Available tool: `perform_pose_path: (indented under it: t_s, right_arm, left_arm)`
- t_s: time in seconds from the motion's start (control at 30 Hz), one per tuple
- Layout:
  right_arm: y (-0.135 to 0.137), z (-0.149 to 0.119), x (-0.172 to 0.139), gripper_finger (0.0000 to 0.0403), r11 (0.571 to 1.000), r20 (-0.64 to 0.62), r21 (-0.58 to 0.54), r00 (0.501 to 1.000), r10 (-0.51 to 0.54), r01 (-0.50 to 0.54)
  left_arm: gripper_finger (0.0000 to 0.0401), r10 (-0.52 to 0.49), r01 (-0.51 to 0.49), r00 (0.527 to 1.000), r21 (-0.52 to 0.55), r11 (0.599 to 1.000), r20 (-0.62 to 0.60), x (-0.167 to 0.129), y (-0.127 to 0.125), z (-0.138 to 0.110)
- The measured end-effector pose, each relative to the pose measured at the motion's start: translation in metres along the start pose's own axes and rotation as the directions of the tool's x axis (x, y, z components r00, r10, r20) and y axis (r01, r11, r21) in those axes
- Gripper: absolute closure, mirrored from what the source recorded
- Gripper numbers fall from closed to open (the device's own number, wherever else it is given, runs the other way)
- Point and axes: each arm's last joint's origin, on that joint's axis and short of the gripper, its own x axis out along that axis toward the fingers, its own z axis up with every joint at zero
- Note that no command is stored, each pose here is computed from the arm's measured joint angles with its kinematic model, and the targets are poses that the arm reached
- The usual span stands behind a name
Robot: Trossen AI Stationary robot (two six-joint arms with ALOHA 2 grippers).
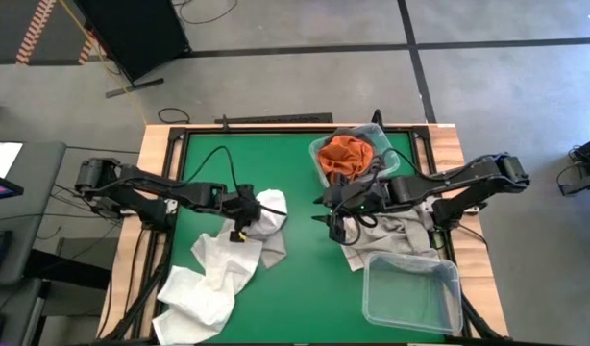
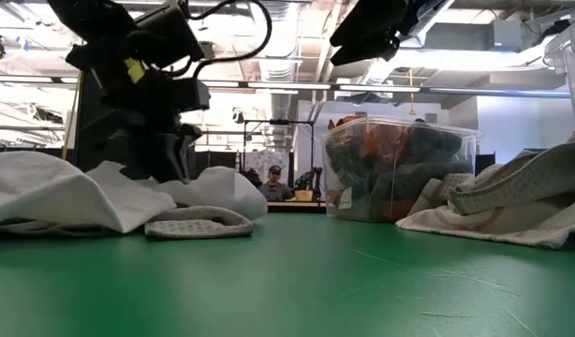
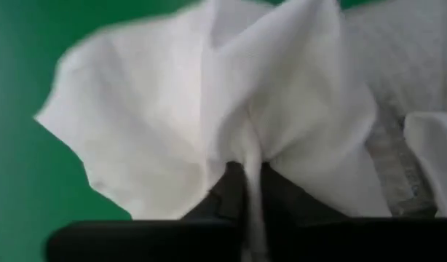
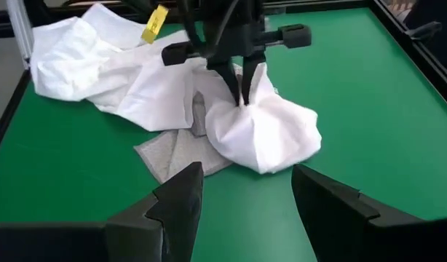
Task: Sort towels by color in basket
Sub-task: Put the white towel into the bottom transparent bin
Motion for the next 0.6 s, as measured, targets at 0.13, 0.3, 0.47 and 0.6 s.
perform_pose_path:
  t_s: [0.13, 0.3, 0.47, 0.6]
  right_arm:
    - [0.006, -0.001, -0.001, 0.0163, 1.000, 0.000, -0.018, 1.000, 0.018, -0.018]
    - [0.020, 0.000, -0.005, 0.0163, 0.993, 0.035, -0.105, 0.997, 0.063, -0.059]
    - [0.038, 0.002, 0.002, 0.0163, 0.971, 0.101, -0.219, 0.988, 0.118, -0.094]
    - [0.050, -0.001, 0.018, 0.0163, 0.949, 0.121, -0.298, 0.983, 0.141, -0.099]
  left_arm:
    - [0.0395, 0.007, -0.009, 0.998, 0.023, 1.000, 0.065, -0.012, 0.003, 0.019]
    - [0.0398, -0.005, -0.007, 0.979, 0.058, 0.998, 0.206, -0.041, 0.005, 0.047]
    - [0.0399, -0.040, 0.015, 0.938, 0.076, 0.997, 0.344, -0.066, 0.006, 0.066]
    - [0.0400, -0.091, 0.057, 0.886, 0.088, 0.994, 0.454, -0.075, 0.004, 0.075]
